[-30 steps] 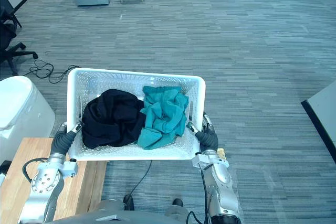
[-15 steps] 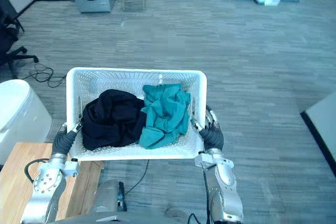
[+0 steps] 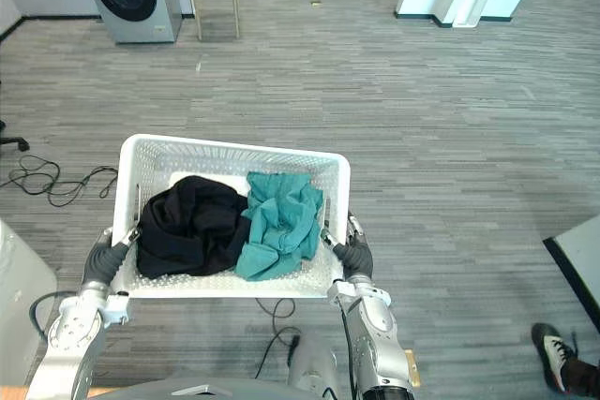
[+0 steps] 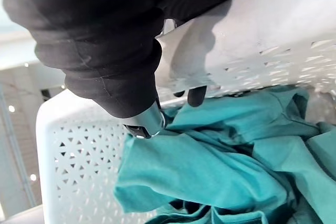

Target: Pick up the laundry basket with both hands and put the clothes into the washing machine.

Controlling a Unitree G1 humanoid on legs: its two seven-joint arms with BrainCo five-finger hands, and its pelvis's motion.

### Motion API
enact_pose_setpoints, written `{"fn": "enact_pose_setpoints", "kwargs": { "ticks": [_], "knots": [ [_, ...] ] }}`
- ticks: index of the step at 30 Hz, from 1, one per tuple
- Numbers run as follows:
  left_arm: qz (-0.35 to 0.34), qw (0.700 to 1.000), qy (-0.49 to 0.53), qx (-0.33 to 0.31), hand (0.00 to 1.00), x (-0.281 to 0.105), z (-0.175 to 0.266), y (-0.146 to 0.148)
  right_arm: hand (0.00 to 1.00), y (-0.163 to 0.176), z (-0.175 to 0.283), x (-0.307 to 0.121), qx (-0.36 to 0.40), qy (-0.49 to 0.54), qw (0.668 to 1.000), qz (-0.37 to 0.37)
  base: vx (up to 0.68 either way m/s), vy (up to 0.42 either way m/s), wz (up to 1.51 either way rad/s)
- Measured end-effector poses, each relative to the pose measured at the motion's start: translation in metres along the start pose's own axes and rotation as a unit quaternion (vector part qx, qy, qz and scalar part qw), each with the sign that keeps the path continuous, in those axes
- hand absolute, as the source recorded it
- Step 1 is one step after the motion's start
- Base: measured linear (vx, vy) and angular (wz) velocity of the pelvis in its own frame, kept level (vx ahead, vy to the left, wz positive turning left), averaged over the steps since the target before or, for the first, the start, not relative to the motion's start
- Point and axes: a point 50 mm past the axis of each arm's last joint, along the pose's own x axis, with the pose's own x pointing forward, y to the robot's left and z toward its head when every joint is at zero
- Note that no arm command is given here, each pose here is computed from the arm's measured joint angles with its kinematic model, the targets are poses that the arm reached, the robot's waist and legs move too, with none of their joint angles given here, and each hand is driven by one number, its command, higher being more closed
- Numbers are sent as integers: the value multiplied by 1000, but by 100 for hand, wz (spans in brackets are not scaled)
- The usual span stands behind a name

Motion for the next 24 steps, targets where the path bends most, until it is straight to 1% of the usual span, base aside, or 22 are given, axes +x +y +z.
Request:
{"fn": "enact_pose_setpoints", "kwargs": {
  "ticks": [3, 5, 6, 10, 13, 19, 21, 24],
  "knots": [
    [-9, 1000, 3, 3, 100, 8, -3, -3, 100, -2, -3, -5, 0, 6, 1000, -5, 804, -206, 66],
    [-24, 999, 27, -14, 100, 10, -14, -20, 100, -17, -1, -5, -33, 21, 999, -14, 832, -278, 53],
    [-27, 999, 28, -11, 100, 10, -15, -22, 100, -18, 2, -4, -39, 19, 999, -13, 852, -245, 3],
    [-27, 999, 44, -11, 100, 5, -22, -21, 100, -15, 4, -4, -36, 14, 999, -26, 704, -201, -3],
    [-24, 998, 60, -29, 100, -2, -29, -22, 100, -13, 12, -2, -37, -6, 999, -30, 645, -88, -29],
    [-13, 997, 59, -46, 100, -7, -28, -22, 100, -10, 18, 21, -31, -15, 999, -37, 640, 98, -45],
    [-13, 997, 64, -47, 100, -11, -30, -23, 100, -11, 15, 20, -28, -11, 998, -46, 874, 262, -57],
    [-27, 998, 58, -15, 100, -7, -27, -24, 100, -18, 1, 17, -10, 10, 997, -74, 902, 256, -16]
  ]
}}
